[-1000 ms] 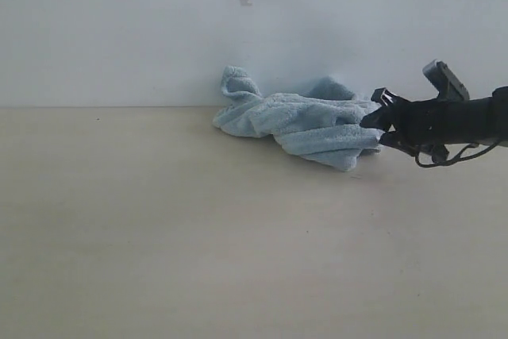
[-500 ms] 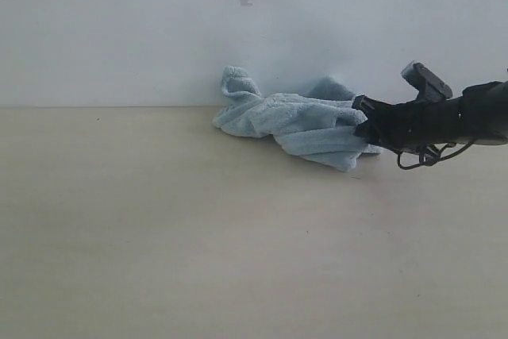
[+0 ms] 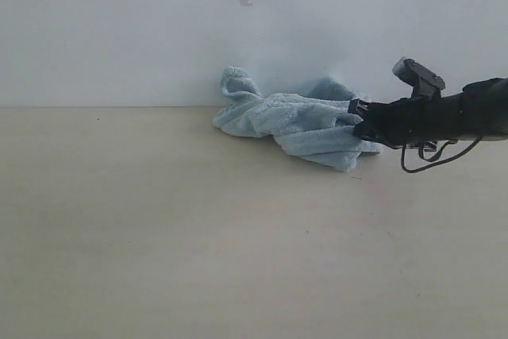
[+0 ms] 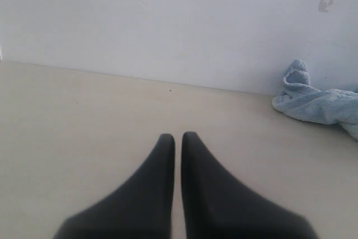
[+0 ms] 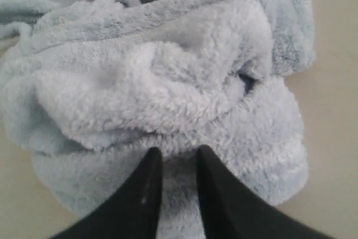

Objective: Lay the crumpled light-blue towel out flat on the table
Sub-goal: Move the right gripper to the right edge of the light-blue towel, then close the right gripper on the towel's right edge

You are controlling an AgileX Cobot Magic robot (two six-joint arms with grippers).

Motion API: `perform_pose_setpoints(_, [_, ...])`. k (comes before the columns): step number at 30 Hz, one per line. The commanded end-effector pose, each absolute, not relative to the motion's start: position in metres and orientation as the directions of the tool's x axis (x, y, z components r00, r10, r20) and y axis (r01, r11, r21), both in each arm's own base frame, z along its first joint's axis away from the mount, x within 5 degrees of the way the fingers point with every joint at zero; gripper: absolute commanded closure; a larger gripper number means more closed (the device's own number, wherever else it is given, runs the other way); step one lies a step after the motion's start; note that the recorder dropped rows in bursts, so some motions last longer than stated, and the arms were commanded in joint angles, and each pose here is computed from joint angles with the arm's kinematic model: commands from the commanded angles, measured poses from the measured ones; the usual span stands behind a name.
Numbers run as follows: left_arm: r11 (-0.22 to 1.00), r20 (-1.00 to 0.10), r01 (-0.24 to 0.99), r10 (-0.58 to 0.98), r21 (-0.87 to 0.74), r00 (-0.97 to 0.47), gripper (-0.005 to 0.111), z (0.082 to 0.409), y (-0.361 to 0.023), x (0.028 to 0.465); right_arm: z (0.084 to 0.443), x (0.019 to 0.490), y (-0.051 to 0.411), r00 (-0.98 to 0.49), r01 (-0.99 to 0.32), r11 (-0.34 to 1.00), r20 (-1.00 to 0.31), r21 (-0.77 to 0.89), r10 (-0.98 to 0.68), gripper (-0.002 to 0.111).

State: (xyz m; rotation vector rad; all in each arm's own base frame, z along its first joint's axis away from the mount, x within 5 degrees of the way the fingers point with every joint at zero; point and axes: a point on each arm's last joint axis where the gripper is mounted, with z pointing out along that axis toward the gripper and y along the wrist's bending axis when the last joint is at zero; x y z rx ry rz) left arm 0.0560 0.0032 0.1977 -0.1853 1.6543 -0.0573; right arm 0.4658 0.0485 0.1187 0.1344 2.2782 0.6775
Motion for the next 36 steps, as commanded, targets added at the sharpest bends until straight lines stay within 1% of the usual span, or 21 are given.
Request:
perform_pose_setpoints(1, [0.987,-0.986,-0.080,-0.147,-0.140,-0.079,0.103,0.197,0.003,0.056,0.142,0.460,0.047,-0.673,-0.341,0.907,-0.738,0.246,-0.053,0.057])
perform_pose_setpoints(2, [0.987,-0.986,-0.080,-0.147,-0.140,-0.079,0.103,0.197,0.003,0.056,0.147,0.458,0.045,-0.654,-0.381,0.908,-0.745,0.173,-0.132,0.053])
perform_pose_setpoints(3, [0.987,-0.986,-0.080,-0.147,-0.140,-0.079,0.103,0.197,0.003,0.056,0.150,0.457,0.043,-0.634,-0.422,0.901,-0.744,0.101,-0.213,0.053])
perform_pose_setpoints(5, [0.987,-0.986,-0.080,-0.147,-0.140,-0.079,0.103,0.197,0.003,0.056,0.155,0.454,0.039,-0.585,-0.495,0.868,-0.722,-0.044,-0.370,0.055])
perform_pose_setpoints(7, [0.987,-0.986,-0.080,-0.147,-0.140,-0.079,0.103,0.197,0.003,0.056,0.157,0.452,0.038,-0.548,-0.549,0.825,-0.689,-0.132,-0.475,0.059])
perform_pose_setpoints(8, [0.987,-0.986,-0.080,-0.147,-0.140,-0.079,0.103,0.197,0.003,0.056,0.156,0.452,0.038,-0.522,-0.579,0.793,-0.662,-0.188,-0.538,0.061])
perform_pose_setpoints(11, [0.987,-0.986,-0.080,-0.147,-0.140,-0.079,0.103,0.197,0.003,0.056,0.151,0.449,0.045,-0.430,-0.679,0.663,-0.561,-0.316,-0.707,0.061])
perform_pose_setpoints(12, [0.987,-0.986,-0.080,-0.147,-0.140,-0.079,0.103,0.197,0.003,0.056,0.151,0.449,0.049,-0.396,-0.694,0.625,-0.536,-0.357,-0.746,0.061])
perform_pose_setpoints(15, [0.987,-0.986,-0.080,-0.147,-0.140,-0.079,0.103,0.197,0.003,0.056,0.154,0.452,0.059,-0.351,-0.677,0.599,-0.528,-0.427,-0.774,0.061])
perform_pose_setpoints(18, [0.987,-0.986,-0.080,-0.147,-0.140,-0.079,0.103,0.197,0.003,0.056,0.152,0.449,0.066,-0.294,-0.720,0.518,-0.473,-0.463,-0.831,0.061])
perform_pose_setpoints(21, [0.987,-0.986,-0.080,-0.147,-0.140,-0.079,0.103,0.197,0.003,0.056,0.148,0.447,0.068,-0.263,-0.737,0.469,-0.432,-0.487,-0.862,0.061])
perform_pose_setpoints(22, [0.987,-0.986,-0.080,-0.147,-0.140,-0.079,0.103,0.197,0.003,0.056,0.147,0.446,0.068,-0.254,-0.741,0.454,-0.419,-0.495,-0.872,0.059])
perform_pose_setpoints(25, [0.987,-0.986,-0.080,-0.147,-0.140,-0.079,0.103,0.197,0.003,0.056,0.137,0.440,0.066,-0.231,-0.749,0.409,-0.373,-0.521,-0.898,0.047])
perform_pose_setpoints(26, [0.987,-0.986,-0.080,-0.147,-0.140,-0.079,0.103,0.197,0.003,0.056,0.134,0.439,0.064,-0.225,-0.734,0.403,-0.364,-0.547,-0.904,0.045])
perform_pose_setpoints(28, [0.987,-0.986,-0.080,-0.147,-0.140,-0.079,0.103,0.197,0.003,0.056,0.132,0.439,0.062,-0.222,-0.700,0.407,-0.364,-0.586,-0.905,0.046])
perform_pose_setpoints(36, [0.987,-0.986,-0.080,-0.147,-0.140,-0.079,0.103,0.197,0.003,0.056,0.114,0.445,0.068,-0.206,-0.666,0.395,-0.354,-0.633,-0.912,0.046])
